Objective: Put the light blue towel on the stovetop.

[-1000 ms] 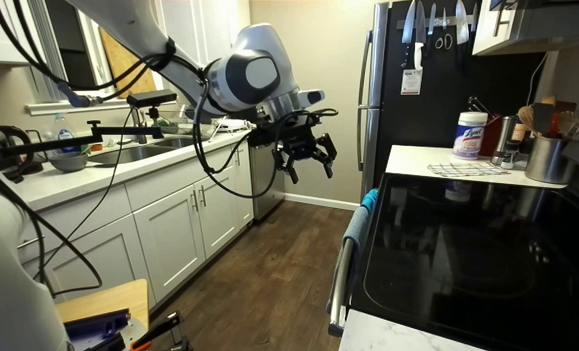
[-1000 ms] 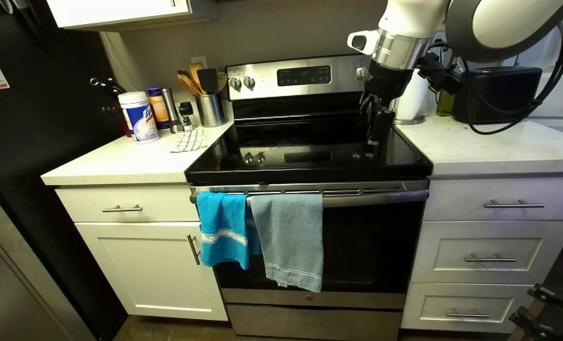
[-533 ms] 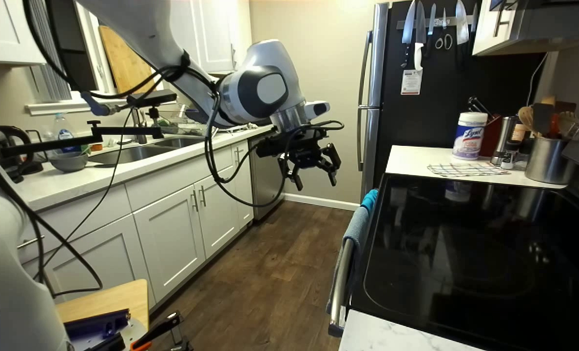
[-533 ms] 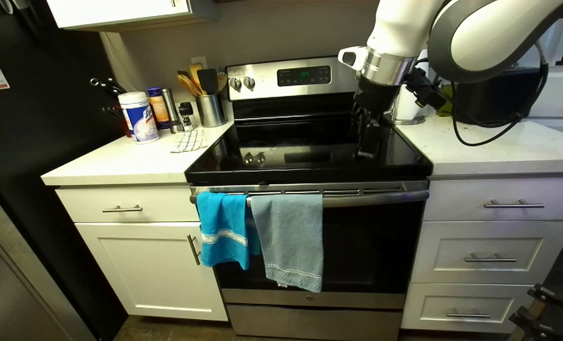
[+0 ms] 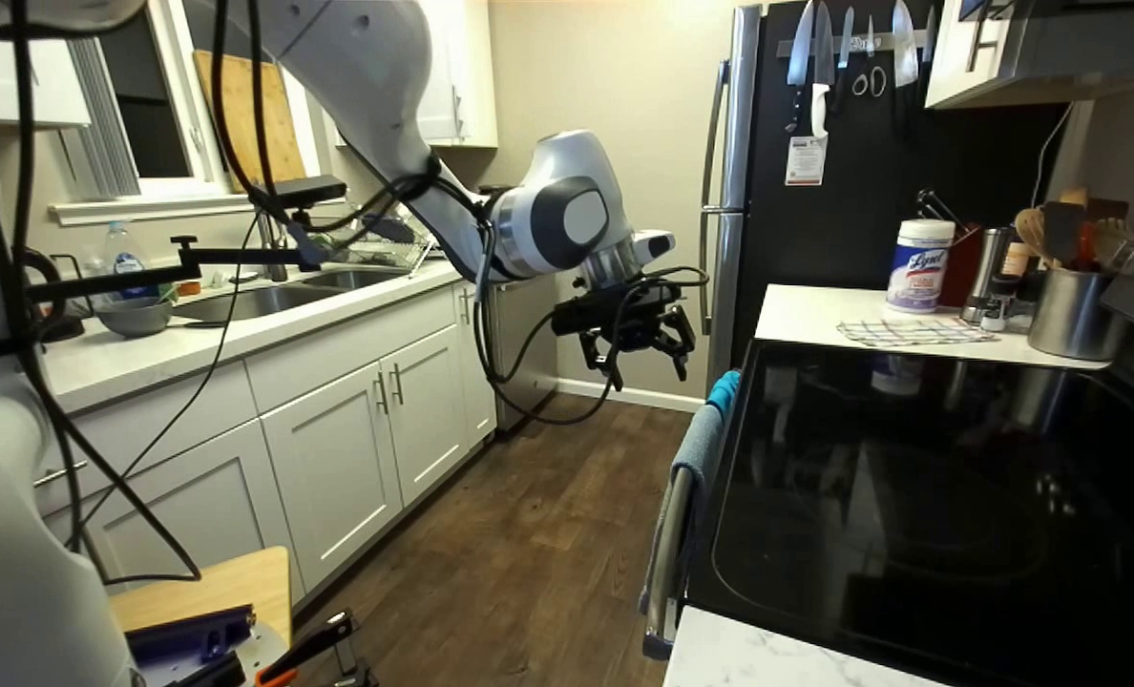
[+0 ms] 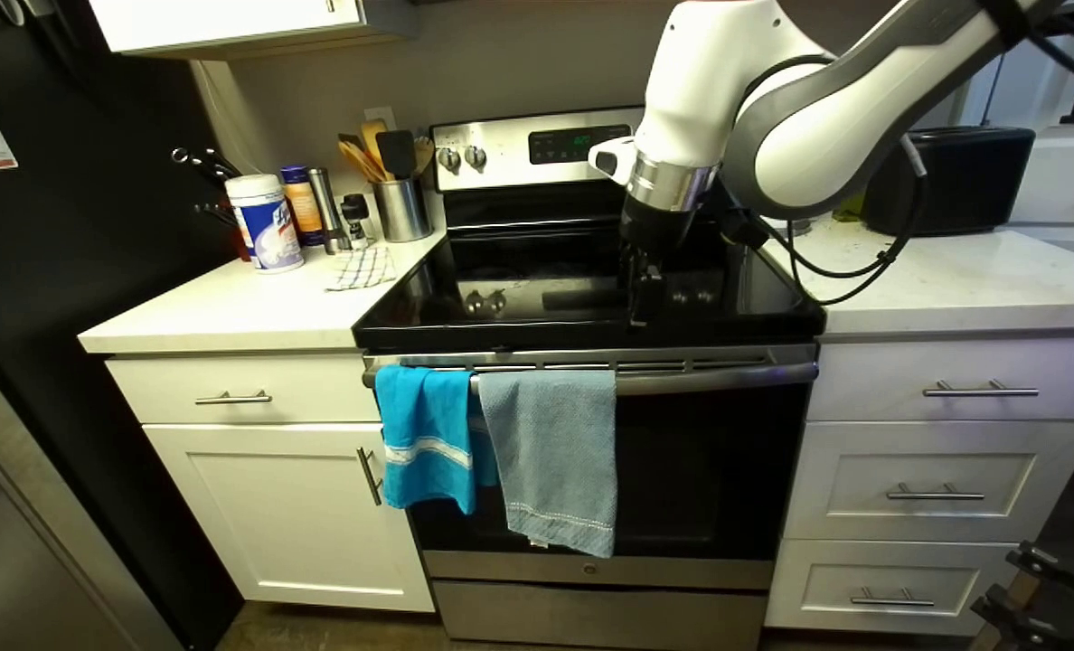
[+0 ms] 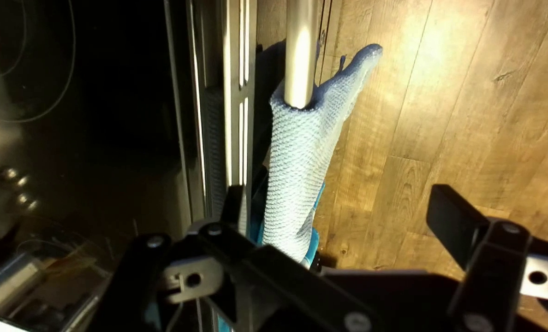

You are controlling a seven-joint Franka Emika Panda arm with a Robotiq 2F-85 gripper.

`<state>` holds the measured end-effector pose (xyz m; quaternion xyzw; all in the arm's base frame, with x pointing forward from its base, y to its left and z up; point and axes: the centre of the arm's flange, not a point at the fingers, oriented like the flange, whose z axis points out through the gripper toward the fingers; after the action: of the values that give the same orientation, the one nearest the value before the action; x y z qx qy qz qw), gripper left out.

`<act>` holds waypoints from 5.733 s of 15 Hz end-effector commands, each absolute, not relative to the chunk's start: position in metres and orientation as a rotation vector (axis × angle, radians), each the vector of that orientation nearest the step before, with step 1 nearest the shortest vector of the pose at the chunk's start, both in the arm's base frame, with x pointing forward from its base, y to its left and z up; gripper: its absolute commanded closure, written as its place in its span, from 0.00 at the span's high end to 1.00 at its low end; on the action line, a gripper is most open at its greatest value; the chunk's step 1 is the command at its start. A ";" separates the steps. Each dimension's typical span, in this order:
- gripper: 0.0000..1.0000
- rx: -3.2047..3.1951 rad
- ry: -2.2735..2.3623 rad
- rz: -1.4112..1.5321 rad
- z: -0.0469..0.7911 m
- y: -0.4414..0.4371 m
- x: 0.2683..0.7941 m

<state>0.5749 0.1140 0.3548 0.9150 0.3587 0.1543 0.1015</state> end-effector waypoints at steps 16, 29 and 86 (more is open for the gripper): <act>1.00 2.626 1.194 0.393 0.265 0.137 0.664; 0.68 2.650 1.181 0.366 0.235 0.139 0.690; 0.02 2.659 0.560 0.653 0.493 -0.074 0.650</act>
<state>0.6367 -0.0523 0.5028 0.9324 0.2167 0.2307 0.1743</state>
